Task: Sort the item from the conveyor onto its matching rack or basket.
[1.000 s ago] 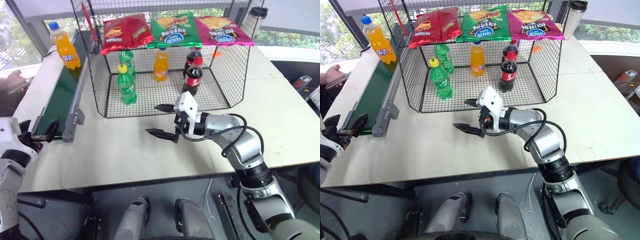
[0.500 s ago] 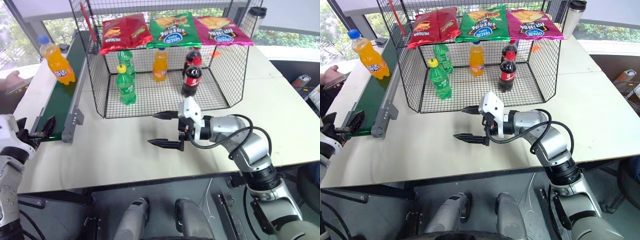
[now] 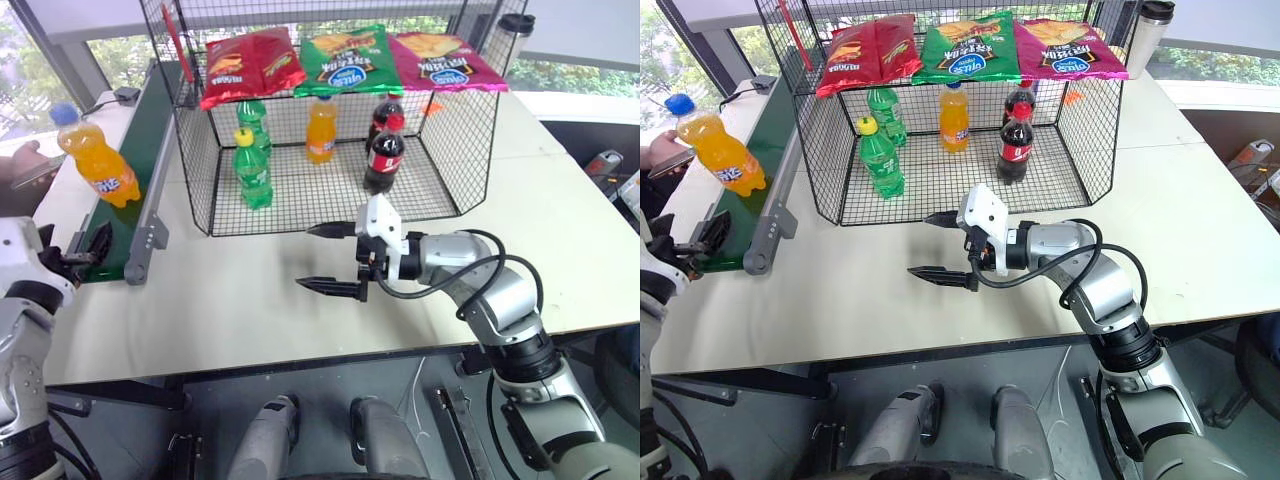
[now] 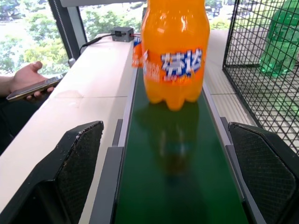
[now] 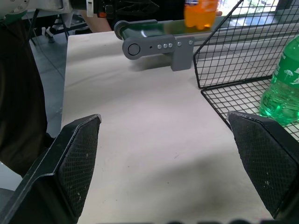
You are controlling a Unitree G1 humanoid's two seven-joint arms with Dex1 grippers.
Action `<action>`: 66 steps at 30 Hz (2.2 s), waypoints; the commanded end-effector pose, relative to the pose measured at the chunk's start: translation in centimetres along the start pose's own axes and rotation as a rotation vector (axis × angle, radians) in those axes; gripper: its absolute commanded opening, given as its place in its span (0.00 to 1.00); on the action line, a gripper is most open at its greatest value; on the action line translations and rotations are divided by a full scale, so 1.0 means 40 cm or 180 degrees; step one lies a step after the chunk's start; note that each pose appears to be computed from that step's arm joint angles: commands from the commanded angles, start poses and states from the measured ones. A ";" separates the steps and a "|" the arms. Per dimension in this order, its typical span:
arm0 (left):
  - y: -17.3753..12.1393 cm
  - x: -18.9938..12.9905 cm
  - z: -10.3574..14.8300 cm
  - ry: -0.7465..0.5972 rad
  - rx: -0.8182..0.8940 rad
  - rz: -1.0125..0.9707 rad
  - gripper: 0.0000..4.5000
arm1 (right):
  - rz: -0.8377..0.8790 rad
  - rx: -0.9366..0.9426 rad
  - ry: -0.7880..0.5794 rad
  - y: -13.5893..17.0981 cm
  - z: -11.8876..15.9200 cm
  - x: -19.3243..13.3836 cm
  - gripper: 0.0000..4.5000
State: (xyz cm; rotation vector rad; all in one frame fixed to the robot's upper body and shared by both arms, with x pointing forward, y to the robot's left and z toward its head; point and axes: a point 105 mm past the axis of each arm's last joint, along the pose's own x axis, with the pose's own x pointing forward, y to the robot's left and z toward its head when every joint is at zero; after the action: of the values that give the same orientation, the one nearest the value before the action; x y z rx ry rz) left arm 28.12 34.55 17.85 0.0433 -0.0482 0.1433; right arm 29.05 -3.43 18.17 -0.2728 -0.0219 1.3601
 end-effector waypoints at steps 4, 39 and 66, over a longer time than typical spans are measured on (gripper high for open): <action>-0.012 0.010 0.021 -0.0127 0.0047 -0.0029 1.00 | 0.0028 -0.0130 -0.0077 0.011 0.025 0.000 0.99; -0.487 0.003 0.027 0.0012 0.0496 -0.3101 0.66 | -0.0145 -0.0048 -0.0045 -0.016 0.038 -0.001 1.00; -0.678 -0.027 -0.048 -0.0232 0.0955 -0.4115 0.66 | -0.0512 -0.0094 -0.0032 -0.050 0.040 -0.008 1.00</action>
State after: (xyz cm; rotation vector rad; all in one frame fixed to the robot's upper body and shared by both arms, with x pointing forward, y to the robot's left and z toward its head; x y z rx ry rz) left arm 31.25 8.04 12.98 0.3449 0.0217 -1.1366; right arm 30.68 -3.87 18.53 -0.2826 0.0014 1.2102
